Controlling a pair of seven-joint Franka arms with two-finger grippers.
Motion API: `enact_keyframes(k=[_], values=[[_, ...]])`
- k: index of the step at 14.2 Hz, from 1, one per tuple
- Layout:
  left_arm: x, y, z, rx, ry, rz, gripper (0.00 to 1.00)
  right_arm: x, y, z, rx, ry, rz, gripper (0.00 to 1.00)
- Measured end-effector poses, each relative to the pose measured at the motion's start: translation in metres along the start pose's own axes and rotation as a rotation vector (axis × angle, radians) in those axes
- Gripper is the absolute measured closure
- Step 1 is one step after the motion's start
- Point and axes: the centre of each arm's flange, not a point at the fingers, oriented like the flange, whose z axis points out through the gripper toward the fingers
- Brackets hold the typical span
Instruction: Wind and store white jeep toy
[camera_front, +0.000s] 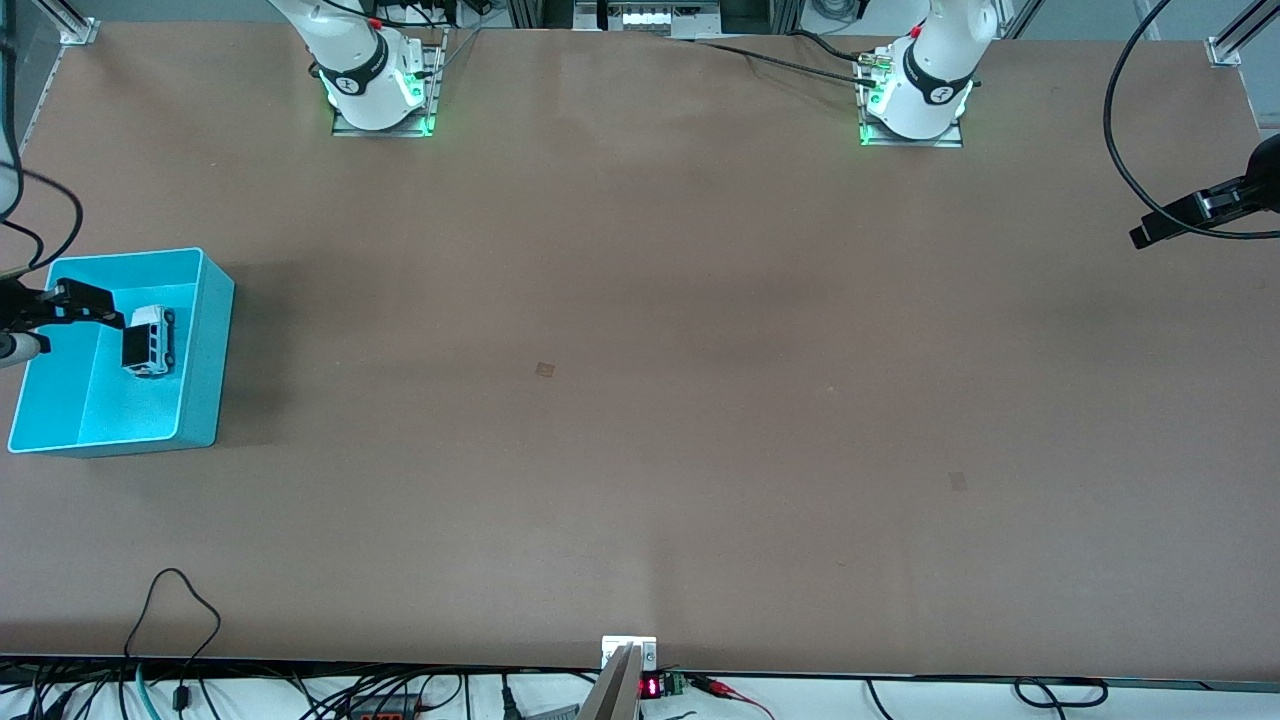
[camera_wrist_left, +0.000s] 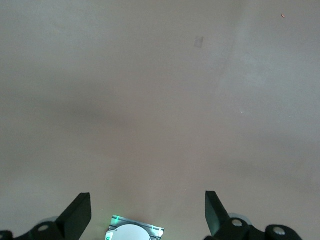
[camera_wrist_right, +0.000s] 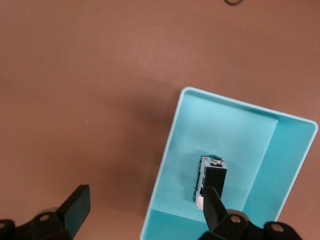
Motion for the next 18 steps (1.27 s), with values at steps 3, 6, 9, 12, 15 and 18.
enact_keyframes(k=[3,6,9,12,15,18], values=[[0.0,0.0,0.0,0.0,0.0,0.0,0.0,0.011,-0.048,-0.035,-0.018,0.024,0.051,0.0],[0.001,-0.001,-0.001,-0.001,0.004,-0.002,0.0,0.005,-0.094,-0.075,-0.021,0.022,0.139,0.0],[0.001,0.0,-0.002,-0.003,0.011,-0.001,0.0,-0.006,-0.134,-0.111,-0.018,0.032,0.177,0.0],[0.001,0.0,-0.002,-0.003,0.012,-0.001,0.0,-0.012,-0.162,-0.129,-0.019,0.042,0.243,0.0],[0.002,-0.004,-0.002,-0.004,0.013,-0.007,0.0,-0.022,-0.171,-0.138,-0.023,0.054,0.249,0.0],[0.003,-0.006,-0.002,-0.005,0.014,-0.011,0.0,-0.026,-0.169,-0.137,-0.021,0.052,0.256,0.0]])
